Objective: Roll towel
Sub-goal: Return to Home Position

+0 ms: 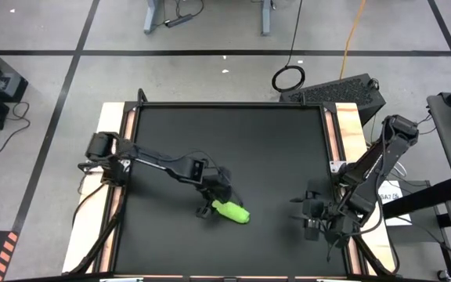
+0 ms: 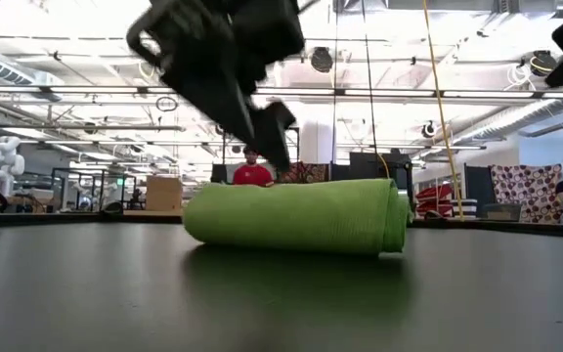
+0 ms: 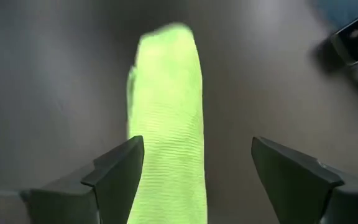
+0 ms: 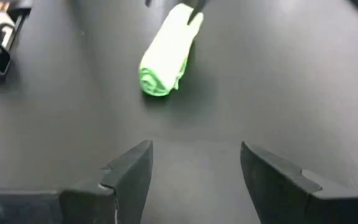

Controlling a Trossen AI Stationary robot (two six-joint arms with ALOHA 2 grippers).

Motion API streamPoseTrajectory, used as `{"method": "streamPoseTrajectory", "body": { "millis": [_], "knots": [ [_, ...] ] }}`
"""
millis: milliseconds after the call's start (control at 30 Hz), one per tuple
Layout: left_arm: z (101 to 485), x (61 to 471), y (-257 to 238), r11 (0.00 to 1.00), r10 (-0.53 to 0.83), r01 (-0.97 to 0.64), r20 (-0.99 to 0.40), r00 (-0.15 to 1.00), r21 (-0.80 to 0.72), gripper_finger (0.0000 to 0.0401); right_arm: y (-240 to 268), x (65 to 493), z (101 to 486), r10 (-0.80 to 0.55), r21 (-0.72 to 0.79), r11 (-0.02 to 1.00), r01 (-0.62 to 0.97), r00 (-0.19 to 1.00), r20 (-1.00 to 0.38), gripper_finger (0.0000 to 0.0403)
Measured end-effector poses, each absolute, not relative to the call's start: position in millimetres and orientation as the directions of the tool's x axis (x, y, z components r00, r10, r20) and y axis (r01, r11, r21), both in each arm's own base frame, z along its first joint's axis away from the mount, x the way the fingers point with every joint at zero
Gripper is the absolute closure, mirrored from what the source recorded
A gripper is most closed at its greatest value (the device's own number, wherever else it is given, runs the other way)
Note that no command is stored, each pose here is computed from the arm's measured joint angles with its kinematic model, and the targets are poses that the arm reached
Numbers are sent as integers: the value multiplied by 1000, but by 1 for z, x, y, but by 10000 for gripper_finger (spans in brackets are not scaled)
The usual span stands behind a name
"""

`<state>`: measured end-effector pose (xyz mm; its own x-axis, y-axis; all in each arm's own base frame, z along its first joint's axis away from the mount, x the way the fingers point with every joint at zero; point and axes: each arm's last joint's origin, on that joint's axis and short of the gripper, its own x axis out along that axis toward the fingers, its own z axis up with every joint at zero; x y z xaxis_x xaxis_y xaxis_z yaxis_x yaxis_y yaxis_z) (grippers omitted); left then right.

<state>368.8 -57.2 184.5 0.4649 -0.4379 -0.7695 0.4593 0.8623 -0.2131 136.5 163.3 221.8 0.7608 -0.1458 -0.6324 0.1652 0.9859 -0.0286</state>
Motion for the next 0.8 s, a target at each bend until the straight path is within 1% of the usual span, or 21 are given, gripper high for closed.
{"method": "streamPoseTrajectory", "body": {
  "millis": [133,333,433,533,600,667,800],
  "knots": [
    [218,355,-58,869,-428,460,-745,512,-183,96,159,127,209,-165,-39,984,174,806,-568,170],
    [267,320,-61,931,-254,365,-759,599,-23,100,147,113,199,-191,-45,980,193,861,-471,170],
    [294,296,-63,948,-193,316,-723,663,37,108,136,106,197,-213,-54,976,210,882,-419,170],
    [312,267,-62,961,-141,264,-667,731,86,116,123,101,198,-253,-81,967,240,901,-353,176],
    [318,245,-61,972,-104,212,-625,774,100,122,113,97,199,-272,-84,962,259,909,-317,185],
    [316,225,-60,982,-83,167,-585,807,92,127,104,92,199,-277,-79,961,266,915,-293,194],
    [294,192,-61,991,-95,127,-498,862,32,129,88,84,196,-289,-56,957,284,929,-233,211]
  ]
}}
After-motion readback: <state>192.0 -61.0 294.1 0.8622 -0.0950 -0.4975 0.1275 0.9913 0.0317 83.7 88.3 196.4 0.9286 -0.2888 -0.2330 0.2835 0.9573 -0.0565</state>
